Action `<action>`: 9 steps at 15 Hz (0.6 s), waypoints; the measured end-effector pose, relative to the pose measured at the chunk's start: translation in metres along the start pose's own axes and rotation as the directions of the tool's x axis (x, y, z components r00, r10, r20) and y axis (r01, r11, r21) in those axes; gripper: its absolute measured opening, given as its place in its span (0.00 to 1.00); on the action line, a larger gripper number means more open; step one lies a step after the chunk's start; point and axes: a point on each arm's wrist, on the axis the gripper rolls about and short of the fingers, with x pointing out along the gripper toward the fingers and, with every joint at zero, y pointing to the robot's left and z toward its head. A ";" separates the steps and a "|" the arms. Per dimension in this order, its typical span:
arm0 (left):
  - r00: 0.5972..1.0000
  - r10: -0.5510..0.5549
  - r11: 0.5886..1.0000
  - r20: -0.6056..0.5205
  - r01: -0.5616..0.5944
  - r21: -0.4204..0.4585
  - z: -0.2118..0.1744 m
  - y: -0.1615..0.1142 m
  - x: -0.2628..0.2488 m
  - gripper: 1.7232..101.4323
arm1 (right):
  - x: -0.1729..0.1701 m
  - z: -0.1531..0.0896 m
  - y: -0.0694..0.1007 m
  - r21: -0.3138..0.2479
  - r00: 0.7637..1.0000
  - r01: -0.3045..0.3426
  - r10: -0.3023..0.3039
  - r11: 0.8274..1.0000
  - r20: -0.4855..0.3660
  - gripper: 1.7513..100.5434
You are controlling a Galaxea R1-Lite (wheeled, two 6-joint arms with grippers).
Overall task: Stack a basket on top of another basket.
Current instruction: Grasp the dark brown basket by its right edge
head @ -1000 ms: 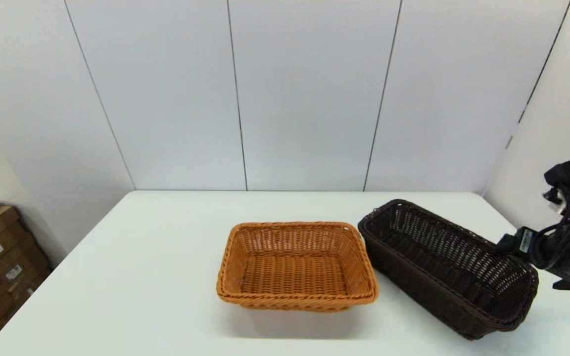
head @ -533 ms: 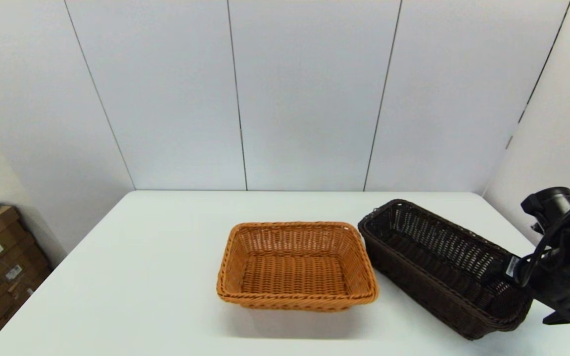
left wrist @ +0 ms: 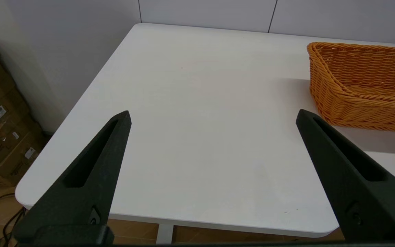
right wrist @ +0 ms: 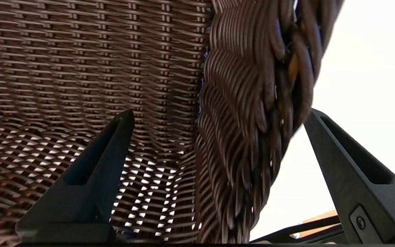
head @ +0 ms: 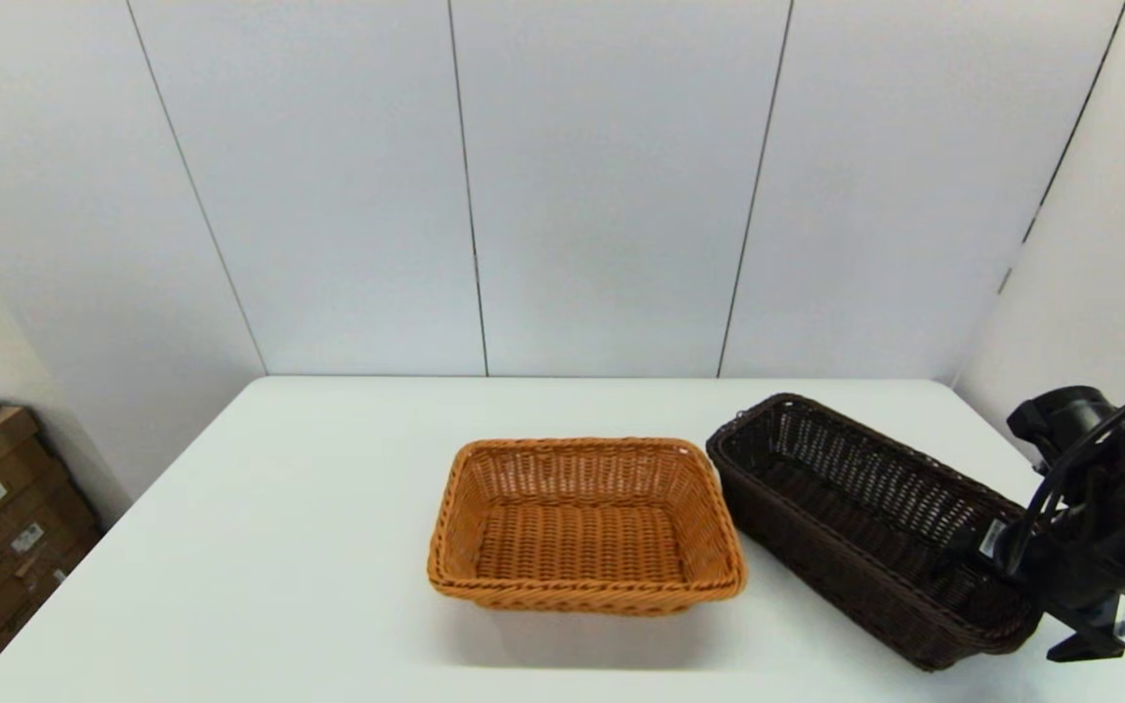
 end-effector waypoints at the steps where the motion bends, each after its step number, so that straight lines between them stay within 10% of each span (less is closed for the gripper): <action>1: 1.000 0.000 1.000 0.000 0.000 0.000 0.000 0.000 0.000 0.96 | 0.003 0.001 0.001 -0.001 1.000 -0.001 0.001 1.000 0.003 0.97; 6: 1.000 0.000 1.000 0.000 0.000 0.000 0.000 0.000 0.000 0.96 | 0.018 0.002 0.002 0.006 1.000 0.003 -0.003 1.000 -0.004 0.97; 9: 1.000 0.000 1.000 0.000 0.000 0.000 0.000 0.000 0.000 0.96 | 0.021 0.002 0.002 0.005 1.000 0.008 -0.008 1.000 -0.009 0.71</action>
